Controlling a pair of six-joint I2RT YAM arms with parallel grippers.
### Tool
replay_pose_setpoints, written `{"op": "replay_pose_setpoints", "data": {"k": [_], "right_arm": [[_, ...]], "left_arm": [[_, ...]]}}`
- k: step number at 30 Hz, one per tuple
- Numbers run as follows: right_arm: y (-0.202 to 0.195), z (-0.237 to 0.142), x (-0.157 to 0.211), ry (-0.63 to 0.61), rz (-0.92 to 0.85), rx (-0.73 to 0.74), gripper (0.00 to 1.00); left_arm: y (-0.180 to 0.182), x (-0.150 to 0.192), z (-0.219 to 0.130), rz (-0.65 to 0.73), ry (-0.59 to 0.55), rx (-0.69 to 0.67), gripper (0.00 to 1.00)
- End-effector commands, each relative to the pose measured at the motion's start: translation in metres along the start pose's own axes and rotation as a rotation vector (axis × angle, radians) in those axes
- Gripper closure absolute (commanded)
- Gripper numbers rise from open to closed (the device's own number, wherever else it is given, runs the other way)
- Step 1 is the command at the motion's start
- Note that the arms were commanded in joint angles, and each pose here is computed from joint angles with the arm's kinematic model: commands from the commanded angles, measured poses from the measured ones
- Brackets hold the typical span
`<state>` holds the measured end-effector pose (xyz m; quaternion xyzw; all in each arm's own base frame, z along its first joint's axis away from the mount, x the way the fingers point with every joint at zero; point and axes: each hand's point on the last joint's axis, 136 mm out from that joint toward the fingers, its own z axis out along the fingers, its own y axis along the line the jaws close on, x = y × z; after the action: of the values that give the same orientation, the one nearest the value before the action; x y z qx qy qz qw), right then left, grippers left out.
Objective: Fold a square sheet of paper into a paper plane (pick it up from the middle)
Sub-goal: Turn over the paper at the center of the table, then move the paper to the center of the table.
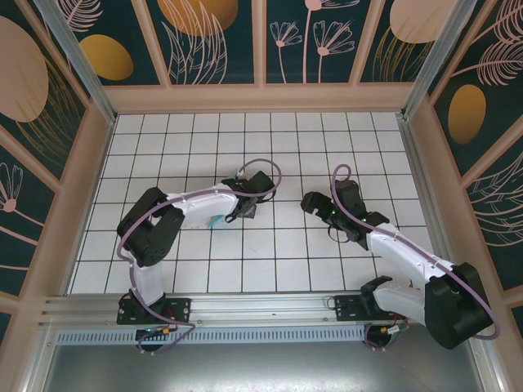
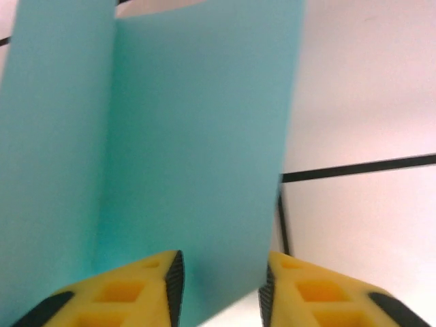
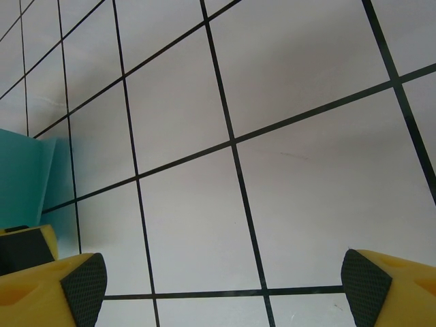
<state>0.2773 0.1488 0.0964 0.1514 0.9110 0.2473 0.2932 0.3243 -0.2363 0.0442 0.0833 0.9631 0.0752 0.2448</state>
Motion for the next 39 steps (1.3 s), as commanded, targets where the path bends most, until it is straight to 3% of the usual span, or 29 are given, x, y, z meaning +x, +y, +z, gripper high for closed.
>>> {"op": "replay_pose_setpoints", "data": {"k": [1,4,8,14,18,24,28,33,39], "right_arm": [[-0.005,0.001,0.003,0.015,0.028,0.008,0.09],[-0.001,0.002,0.002,0.022,0.031,-0.007,0.08],[0.012,0.004,-0.001,0.034,0.023,-0.048,0.09],[0.058,0.015,-0.004,0.085,-0.017,-0.164,0.19],[0.113,0.034,0.013,0.142,-0.081,-0.219,0.42],[0.194,0.083,0.055,0.255,-0.155,-0.272,0.58],[0.216,0.128,0.086,0.345,-0.18,-0.254,0.65],[0.23,0.168,0.112,0.434,-0.199,-0.242,0.68],[0.207,0.182,0.127,0.481,-0.264,-0.162,0.68]], "left_arm": [[-0.031,-0.026,-0.041,-0.065,-0.081,0.247,0.5],[-0.045,-0.046,-0.078,-0.099,-0.163,0.414,0.35],[-0.035,-0.065,-0.106,-0.157,-0.256,0.491,0.2],[0.016,-0.074,-0.105,-0.345,-0.285,0.549,0.13],[0.057,-0.058,-0.087,-0.469,-0.259,0.501,0.08],[0.109,-0.027,-0.067,-0.651,-0.22,0.443,0.02],[0.138,-0.003,-0.056,-0.737,-0.196,0.388,0.01],[0.146,0.007,-0.055,-0.77,-0.182,0.388,0.01],[0.135,0.002,-0.062,-0.732,-0.181,0.464,0.01]]}}
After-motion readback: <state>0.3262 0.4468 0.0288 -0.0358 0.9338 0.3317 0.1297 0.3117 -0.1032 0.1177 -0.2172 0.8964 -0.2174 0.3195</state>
